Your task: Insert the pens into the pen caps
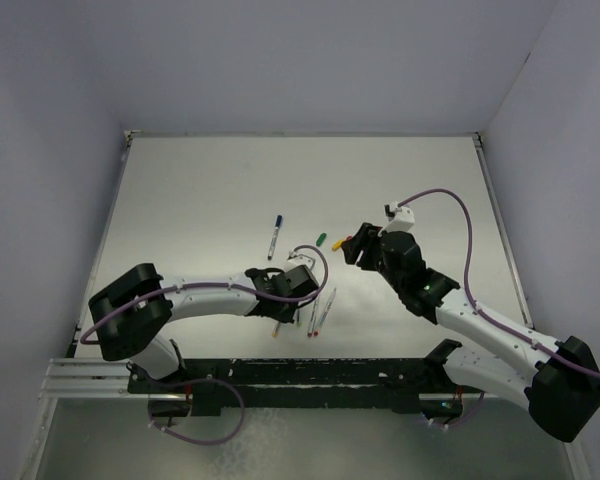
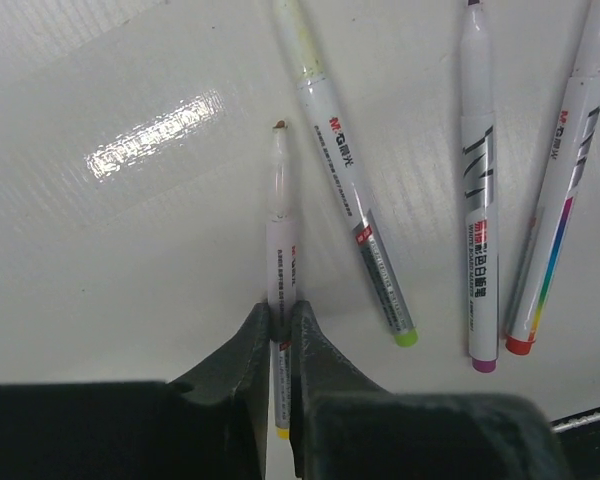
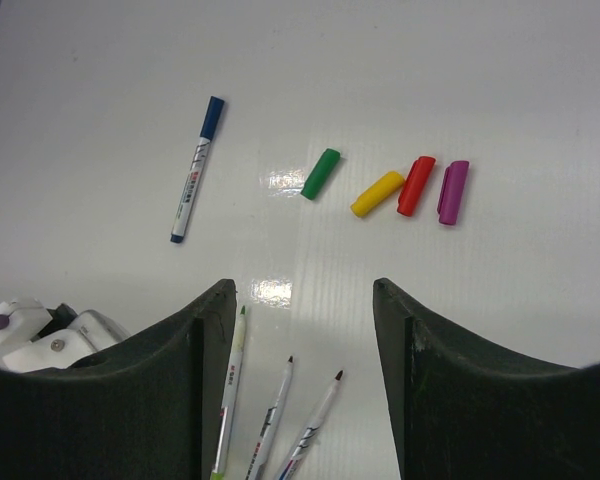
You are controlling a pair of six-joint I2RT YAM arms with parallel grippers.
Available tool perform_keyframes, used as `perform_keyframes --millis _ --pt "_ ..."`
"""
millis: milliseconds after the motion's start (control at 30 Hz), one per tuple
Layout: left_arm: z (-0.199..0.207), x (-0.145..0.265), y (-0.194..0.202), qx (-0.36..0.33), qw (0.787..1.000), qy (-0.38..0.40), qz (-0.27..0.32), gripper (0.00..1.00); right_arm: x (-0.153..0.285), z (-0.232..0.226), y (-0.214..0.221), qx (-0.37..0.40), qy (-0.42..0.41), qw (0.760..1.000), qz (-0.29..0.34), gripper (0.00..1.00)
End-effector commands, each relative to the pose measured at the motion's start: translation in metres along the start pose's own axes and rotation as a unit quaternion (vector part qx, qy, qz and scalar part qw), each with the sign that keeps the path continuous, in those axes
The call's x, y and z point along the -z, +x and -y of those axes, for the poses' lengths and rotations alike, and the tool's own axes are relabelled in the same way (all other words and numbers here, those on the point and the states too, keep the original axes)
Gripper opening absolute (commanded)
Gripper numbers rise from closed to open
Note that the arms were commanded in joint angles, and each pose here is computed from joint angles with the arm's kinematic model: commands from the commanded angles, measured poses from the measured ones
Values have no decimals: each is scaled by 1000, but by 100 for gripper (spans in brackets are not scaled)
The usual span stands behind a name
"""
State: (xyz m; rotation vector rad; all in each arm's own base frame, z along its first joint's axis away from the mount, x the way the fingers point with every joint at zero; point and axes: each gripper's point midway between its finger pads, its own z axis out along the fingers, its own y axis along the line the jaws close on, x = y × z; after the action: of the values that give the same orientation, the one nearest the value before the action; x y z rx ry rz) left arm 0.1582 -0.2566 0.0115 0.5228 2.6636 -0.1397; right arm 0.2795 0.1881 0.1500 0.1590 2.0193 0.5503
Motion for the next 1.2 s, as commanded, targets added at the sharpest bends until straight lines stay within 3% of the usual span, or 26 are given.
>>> perform_keyframes --millis 0,100,300,600,800,900,1000,1167 --pt "-24 -16 52 -6 996 -38 -81 7 1 -3 -5 -12 -5 1000 10 59" --pt "-25 -16 55 -7 996 -38 -83 0 2 -3 -6 -12 -5 1000 12 59" --pt "-29 -9 49 0 997 -36 -61 0 -1 -2 -4 -8 1 1000 6 57" --pt "-30 39 -1 31 998 -9 55 0 -16 8 -1 12 73 997 -38 52" --pt "-33 65 -22 40 993 9 115 0 -37 2 18 17 75 994 -82 50" --pt "-36 73 -27 41 990 14 132 0 -49 -2 24 19 79 992 -97 47" --pt "-37 79 -29 40 988 22 146 0 -61 -4 30 23 91 988 -121 33" --pt "-40 82 -28 34 987 29 157 0 -82 -8 39 27 107 983 -145 26"
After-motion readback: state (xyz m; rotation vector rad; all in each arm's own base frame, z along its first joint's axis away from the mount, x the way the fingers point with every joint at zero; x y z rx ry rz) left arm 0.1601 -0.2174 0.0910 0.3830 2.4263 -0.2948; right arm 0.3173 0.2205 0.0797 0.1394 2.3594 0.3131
